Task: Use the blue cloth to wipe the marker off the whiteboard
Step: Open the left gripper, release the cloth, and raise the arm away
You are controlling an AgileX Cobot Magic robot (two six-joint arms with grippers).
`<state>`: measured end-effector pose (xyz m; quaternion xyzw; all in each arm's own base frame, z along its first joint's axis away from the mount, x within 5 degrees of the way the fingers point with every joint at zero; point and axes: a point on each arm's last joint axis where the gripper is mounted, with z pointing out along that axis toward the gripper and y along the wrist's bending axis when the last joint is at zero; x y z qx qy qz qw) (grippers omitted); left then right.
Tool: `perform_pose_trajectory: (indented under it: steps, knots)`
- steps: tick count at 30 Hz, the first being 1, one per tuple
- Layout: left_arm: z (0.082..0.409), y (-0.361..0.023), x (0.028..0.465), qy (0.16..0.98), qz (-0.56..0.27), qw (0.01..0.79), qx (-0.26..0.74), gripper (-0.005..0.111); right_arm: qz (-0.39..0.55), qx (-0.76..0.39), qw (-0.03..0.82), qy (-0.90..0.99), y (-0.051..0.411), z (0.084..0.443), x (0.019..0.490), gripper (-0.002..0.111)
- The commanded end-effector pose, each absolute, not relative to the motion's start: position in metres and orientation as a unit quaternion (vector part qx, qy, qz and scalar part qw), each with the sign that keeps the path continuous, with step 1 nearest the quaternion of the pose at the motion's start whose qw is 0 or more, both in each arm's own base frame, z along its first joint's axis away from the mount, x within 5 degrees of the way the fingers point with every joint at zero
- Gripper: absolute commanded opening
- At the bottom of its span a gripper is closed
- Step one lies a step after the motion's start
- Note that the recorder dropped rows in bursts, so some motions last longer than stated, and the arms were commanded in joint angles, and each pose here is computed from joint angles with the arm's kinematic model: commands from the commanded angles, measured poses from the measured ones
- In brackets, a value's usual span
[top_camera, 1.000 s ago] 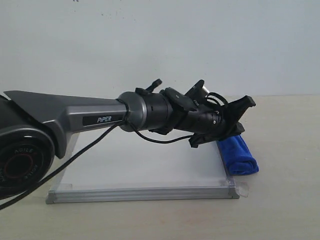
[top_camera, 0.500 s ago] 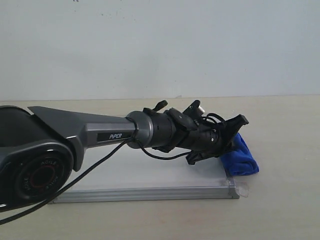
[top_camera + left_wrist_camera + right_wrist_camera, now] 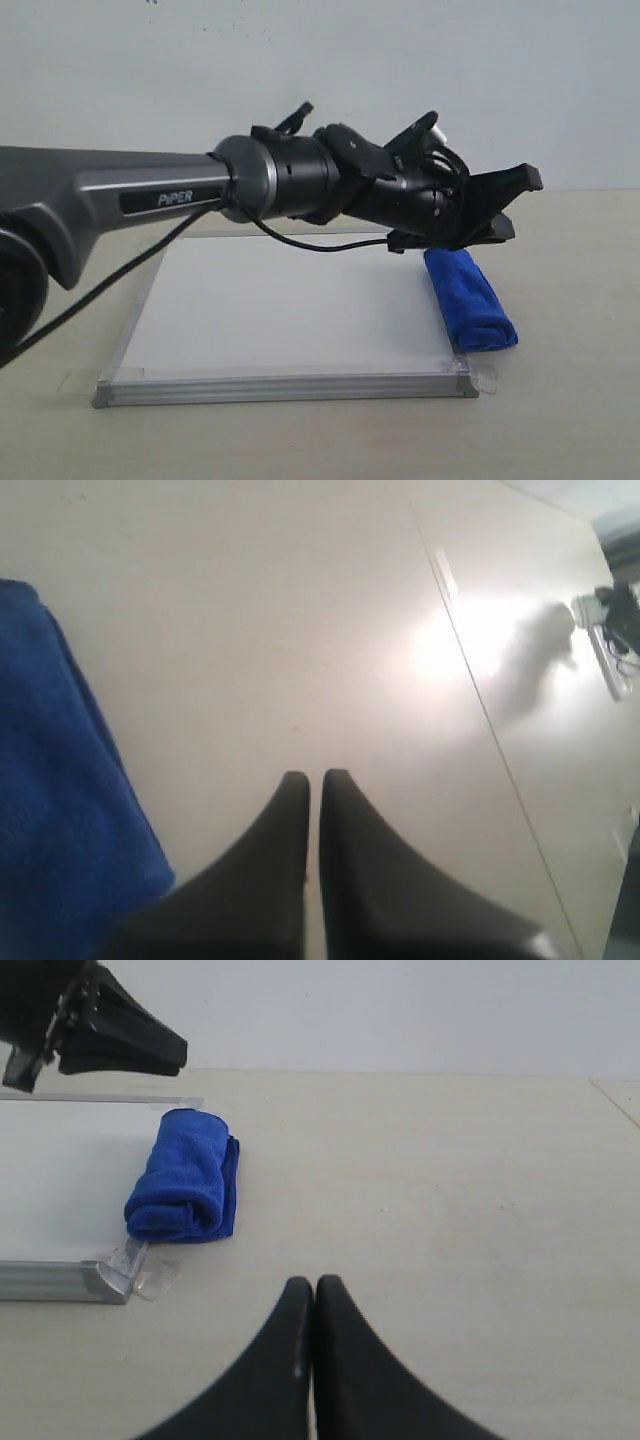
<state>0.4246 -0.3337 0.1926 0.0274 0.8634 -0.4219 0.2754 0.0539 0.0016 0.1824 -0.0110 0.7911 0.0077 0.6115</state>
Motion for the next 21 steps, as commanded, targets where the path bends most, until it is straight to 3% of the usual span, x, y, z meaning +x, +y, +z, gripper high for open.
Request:
perform_pose_trajectory:
  steps: [1, 5, 11, 21]
  knots:
    - [0.238, -0.332, 0.402, 0.856, -0.407, 0.278, 0.155, 0.004, 0.004, -0.01, 0.615, 0.789, 0.001, 0.183, 0.054, 0.0]
    - [0.275, -0.327, 0.378, 0.831, -0.405, 0.269, 0.271, 0.004, 0.004, -0.01, 0.615, 0.789, 0.001, 0.183, 0.054, 0.0]
    - [0.295, -0.298, 0.338, 0.814, -0.375, 0.286, 0.34, 0.004, 0.004, -0.01, 0.615, 0.789, 0.001, 0.183, 0.054, 0.0]
    - [0.298, -0.2, 0.242, 0.819, -0.278, 0.414, 0.284, 0.004, 0.004, -0.01, 0.615, 0.789, 0.001, 0.183, 0.054, 0.0]
